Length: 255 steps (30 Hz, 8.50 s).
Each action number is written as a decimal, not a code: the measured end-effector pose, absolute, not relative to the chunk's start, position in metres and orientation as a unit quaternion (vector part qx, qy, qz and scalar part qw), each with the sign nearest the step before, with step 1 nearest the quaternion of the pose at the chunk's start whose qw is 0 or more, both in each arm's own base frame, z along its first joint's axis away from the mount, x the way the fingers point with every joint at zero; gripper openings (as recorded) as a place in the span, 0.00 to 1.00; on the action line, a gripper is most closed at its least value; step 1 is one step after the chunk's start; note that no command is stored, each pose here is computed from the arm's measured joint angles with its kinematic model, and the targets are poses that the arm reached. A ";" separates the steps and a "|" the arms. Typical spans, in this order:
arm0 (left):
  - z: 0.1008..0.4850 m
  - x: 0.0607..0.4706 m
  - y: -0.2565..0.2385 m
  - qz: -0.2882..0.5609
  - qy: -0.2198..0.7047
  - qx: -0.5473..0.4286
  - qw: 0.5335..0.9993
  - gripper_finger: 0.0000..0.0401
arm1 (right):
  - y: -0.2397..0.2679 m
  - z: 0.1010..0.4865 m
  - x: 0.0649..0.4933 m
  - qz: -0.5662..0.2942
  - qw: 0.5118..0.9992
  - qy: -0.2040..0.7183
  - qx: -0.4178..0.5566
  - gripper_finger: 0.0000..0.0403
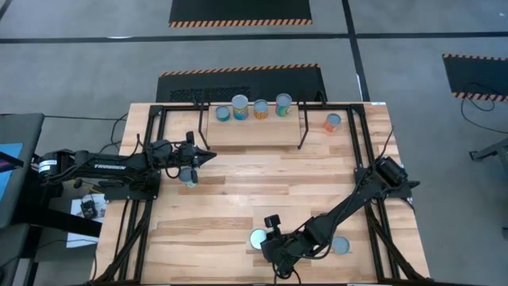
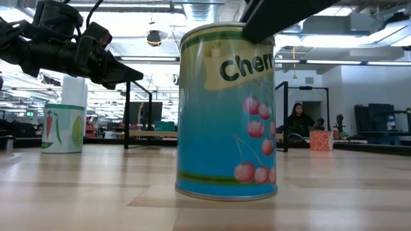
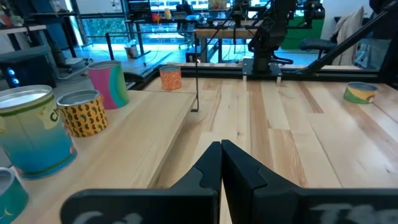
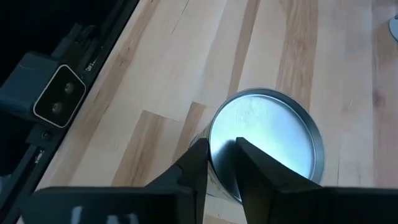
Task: Pick and place cans onto a shelf
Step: Put the canned cherries on the shelf, then put the canned vegetables on the shelf
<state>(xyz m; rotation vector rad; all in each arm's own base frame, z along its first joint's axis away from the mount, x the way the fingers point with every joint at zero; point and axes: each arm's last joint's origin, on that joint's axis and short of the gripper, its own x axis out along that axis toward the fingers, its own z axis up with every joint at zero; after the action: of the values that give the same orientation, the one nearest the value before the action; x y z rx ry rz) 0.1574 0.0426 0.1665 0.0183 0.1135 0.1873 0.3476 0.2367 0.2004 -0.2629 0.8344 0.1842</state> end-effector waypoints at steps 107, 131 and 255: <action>0.165 0.157 0.044 0.125 0.064 0.006 0.990 0.00 | -0.152 0.247 0.449 -0.095 0.895 0.415 -0.130 0.06; 0.165 0.157 0.044 0.125 0.065 0.012 0.990 0.00 | -0.116 0.305 0.444 -0.130 0.901 0.345 -0.229 0.29; 0.216 0.375 -0.033 0.007 0.473 0.103 0.875 0.01 | 0.069 0.270 0.203 -0.065 0.984 0.109 -0.121 0.03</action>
<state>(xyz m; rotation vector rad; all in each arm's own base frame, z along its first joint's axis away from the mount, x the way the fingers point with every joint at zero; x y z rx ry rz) 0.3751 -0.0326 0.2163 0.2147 0.9885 0.0153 0.2029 0.0686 0.2702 -0.2442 0.2193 -0.1300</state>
